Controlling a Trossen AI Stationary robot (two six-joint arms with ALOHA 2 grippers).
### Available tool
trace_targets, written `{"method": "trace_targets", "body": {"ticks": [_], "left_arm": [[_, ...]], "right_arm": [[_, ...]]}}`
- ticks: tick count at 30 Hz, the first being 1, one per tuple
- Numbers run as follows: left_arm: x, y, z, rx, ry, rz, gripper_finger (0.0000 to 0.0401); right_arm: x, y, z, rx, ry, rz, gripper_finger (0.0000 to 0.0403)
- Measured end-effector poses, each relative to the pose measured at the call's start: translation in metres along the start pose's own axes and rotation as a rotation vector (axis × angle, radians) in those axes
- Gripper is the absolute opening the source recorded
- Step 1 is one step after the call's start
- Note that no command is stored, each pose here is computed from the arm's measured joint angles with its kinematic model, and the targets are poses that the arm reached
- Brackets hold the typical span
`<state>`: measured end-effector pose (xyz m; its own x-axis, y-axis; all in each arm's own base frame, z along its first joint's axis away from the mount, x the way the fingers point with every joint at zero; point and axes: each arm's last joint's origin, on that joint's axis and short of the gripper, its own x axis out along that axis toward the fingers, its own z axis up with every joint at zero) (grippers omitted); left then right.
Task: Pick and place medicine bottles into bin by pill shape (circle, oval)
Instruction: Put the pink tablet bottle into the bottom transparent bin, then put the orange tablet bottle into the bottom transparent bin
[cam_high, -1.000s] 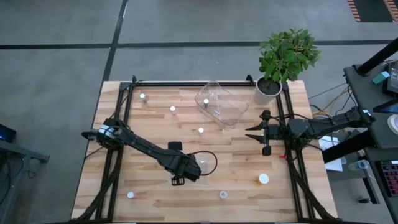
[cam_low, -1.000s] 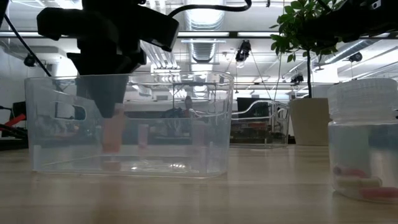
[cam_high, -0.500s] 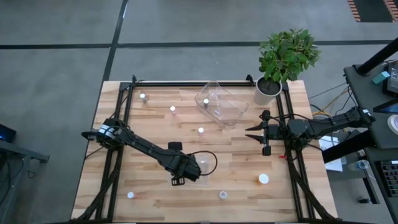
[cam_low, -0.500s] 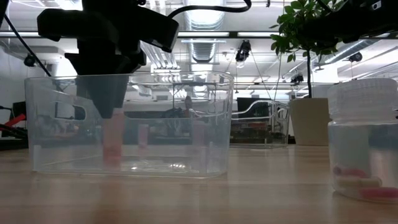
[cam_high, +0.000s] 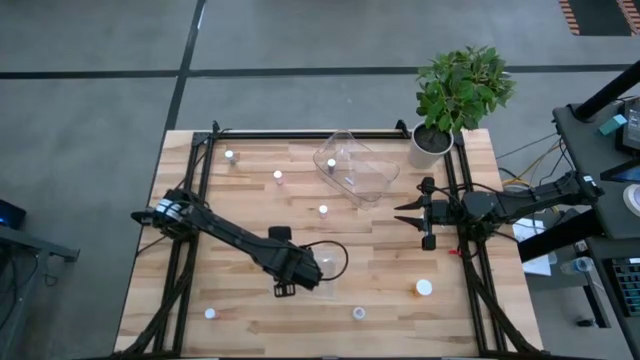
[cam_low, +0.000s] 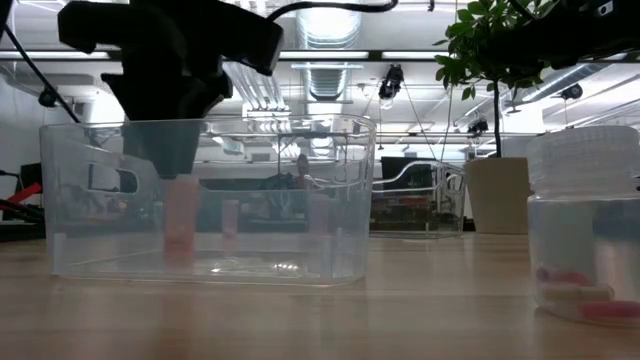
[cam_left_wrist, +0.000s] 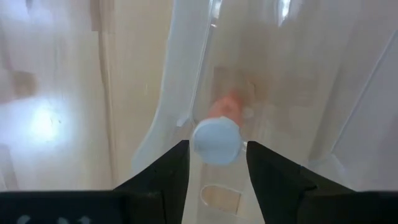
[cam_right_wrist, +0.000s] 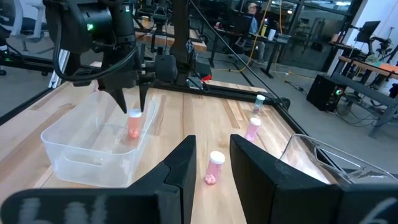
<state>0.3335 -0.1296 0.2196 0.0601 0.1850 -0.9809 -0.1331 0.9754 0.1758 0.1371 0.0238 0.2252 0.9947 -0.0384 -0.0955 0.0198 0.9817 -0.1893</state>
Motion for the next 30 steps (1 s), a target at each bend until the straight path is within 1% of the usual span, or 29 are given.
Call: {"method": "trace_targets", "body": {"ticks": [4, 7, 10, 13, 19, 23, 27, 30], "left_arm": [[-0.010, 0.007, -0.003, -0.006, -0.007, -0.003, 0.0144], [-0.022, 0.013, -0.005, -0.004, -0.043, -0.020, 0.0144], [-0.039, 0.021, -0.009, -0.008, -0.111, -0.025, 0.0144], [-0.057, 0.030, -0.015, -0.008, -0.202, 0.023, 0.0144], [-0.097, 0.049, -0.023, -0.009, -0.465, 0.077, 0.0143], [-0.115, 0.056, -0.029, 0.032, -0.676, 0.059, 0.0143], [-0.112, 0.060, -0.038, 0.078, -0.869, 0.033, 0.0143], [-0.103, 0.064, -0.048, 0.076, -0.983, 0.018, 0.0143]], "right_arm": [[0.000, 0.000, 0.000, 0.009, 0.000, 0.000, 0.0091], [0.000, 0.000, 0.000, 0.010, -0.001, 0.000, 0.0091], [0.000, 0.000, 0.000, 0.011, -0.001, -0.001, 0.0091], [0.000, 0.000, 0.000, 0.017, -0.001, -0.001, 0.0091], [0.000, 0.000, 0.000, 0.055, -0.001, -0.003, 0.0091], [0.001, 0.000, -0.001, 0.091, 0.005, -0.002, 0.0091], [0.003, 0.001, -0.002, 0.144, 0.023, 0.000, 0.0091], [0.005, 0.002, -0.004, 0.196, 0.035, 0.001, 0.0091]]}}
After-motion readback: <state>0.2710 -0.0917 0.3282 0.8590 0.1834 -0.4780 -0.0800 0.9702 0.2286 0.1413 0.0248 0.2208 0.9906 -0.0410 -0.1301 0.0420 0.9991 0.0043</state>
